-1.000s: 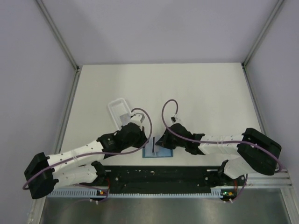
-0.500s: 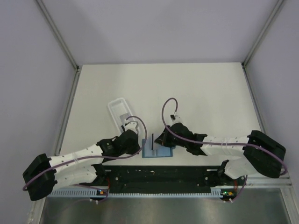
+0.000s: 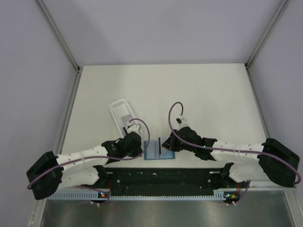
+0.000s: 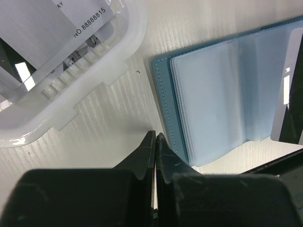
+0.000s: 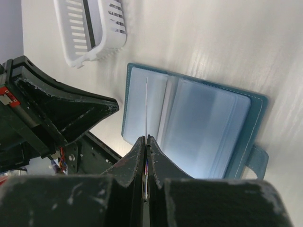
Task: Put the credit cards into the card holder
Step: Turn over the card slot in the card holder, then insert the credit card into the card holder.
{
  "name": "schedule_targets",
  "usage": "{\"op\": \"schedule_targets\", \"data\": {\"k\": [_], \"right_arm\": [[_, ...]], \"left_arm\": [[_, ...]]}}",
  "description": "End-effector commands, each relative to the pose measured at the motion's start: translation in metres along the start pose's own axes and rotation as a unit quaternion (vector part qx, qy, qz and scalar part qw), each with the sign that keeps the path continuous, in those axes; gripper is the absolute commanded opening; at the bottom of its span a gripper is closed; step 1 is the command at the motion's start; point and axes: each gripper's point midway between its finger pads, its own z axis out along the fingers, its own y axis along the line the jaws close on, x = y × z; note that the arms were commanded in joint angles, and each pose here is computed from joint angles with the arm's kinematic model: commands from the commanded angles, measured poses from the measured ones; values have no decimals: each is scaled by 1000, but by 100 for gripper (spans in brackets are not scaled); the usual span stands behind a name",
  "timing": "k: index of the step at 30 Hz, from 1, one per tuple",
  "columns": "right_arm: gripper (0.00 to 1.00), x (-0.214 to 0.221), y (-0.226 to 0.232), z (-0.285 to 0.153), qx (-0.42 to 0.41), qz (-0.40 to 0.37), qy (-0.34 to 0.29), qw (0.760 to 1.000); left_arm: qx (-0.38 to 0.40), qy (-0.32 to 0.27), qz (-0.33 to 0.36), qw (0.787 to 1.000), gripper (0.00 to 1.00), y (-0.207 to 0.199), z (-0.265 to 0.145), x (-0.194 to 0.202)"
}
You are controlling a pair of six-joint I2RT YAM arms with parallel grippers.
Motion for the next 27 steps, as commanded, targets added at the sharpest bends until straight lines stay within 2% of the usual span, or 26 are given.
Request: {"op": "schedule_targets", "data": {"k": [1, 13, 27], "right_arm": [[0, 1, 5, -4, -4, -3, 5, 1000], [0, 12, -11, 9, -32, 69, 35, 997], [0, 22, -14, 21, -45, 95, 51, 993]], "left_arm": [[19, -12, -6, 1000, 0, -10, 4, -7], [22, -4, -2, 1000, 0, -12, 7, -5], [26, 5, 1, 1000, 0, -15, 11, -2]]}}
